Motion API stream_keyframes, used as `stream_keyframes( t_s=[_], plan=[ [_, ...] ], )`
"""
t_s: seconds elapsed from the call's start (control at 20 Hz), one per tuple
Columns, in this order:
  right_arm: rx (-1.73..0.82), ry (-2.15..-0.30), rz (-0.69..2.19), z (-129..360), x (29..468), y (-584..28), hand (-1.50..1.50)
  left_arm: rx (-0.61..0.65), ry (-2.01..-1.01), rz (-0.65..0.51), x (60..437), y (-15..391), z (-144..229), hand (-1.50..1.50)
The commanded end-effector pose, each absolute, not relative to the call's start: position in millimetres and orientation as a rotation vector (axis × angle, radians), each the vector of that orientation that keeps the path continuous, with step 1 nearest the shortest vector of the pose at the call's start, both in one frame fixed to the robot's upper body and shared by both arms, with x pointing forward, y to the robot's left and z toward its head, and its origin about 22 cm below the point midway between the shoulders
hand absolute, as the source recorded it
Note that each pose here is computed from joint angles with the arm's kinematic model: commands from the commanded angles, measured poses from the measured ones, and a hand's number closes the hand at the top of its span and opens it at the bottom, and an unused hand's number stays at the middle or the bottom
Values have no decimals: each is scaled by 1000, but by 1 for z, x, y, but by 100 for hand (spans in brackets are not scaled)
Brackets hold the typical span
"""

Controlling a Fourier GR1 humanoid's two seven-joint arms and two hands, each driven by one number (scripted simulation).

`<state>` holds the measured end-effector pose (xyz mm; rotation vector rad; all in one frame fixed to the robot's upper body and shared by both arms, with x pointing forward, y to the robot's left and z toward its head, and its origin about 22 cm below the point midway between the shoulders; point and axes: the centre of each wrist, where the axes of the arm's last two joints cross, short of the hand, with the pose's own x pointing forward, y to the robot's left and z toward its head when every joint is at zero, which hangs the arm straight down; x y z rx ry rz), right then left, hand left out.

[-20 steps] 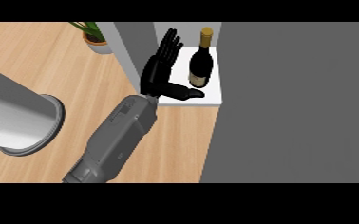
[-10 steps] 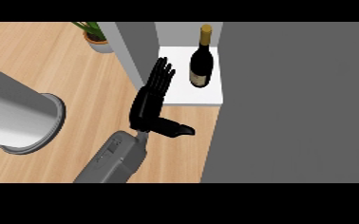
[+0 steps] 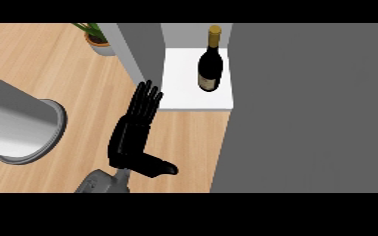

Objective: Pick up the wine, place it into the cabinet and close the cabinet

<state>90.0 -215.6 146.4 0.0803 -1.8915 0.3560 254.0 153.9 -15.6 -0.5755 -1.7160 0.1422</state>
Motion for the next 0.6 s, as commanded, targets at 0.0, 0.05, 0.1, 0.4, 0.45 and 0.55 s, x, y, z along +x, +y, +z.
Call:
stream_keyframes(
  t_s=[0.0, 0.05, 0.1, 0.4, 0.45, 0.55],
  plan=[
    [252, -1899, 354, 190, 61, -211, -150, -568, -1723, 169, 217, 161, -26, -150],
    [293, -1894, 362, 187, 60, -207, -150, -541, -1746, 158, 241, 191, -20, -150],
    [317, -1881, 344, 183, 64, -209, -150, -566, -1771, 151, 233, 206, -11, -150],
    [479, -1795, 627, 184, 61, -208, 150, -472, -1822, 125, 231, 244, -10, -150],
    [497, -1784, 656, 188, 58, -206, 150, -471, -1806, 142, 224, 250, -7, -150],
    [545, -1764, 675, 185, 53, -203, 150, -447, -1832, 137, 221, 249, -15, -150]
  ],
)
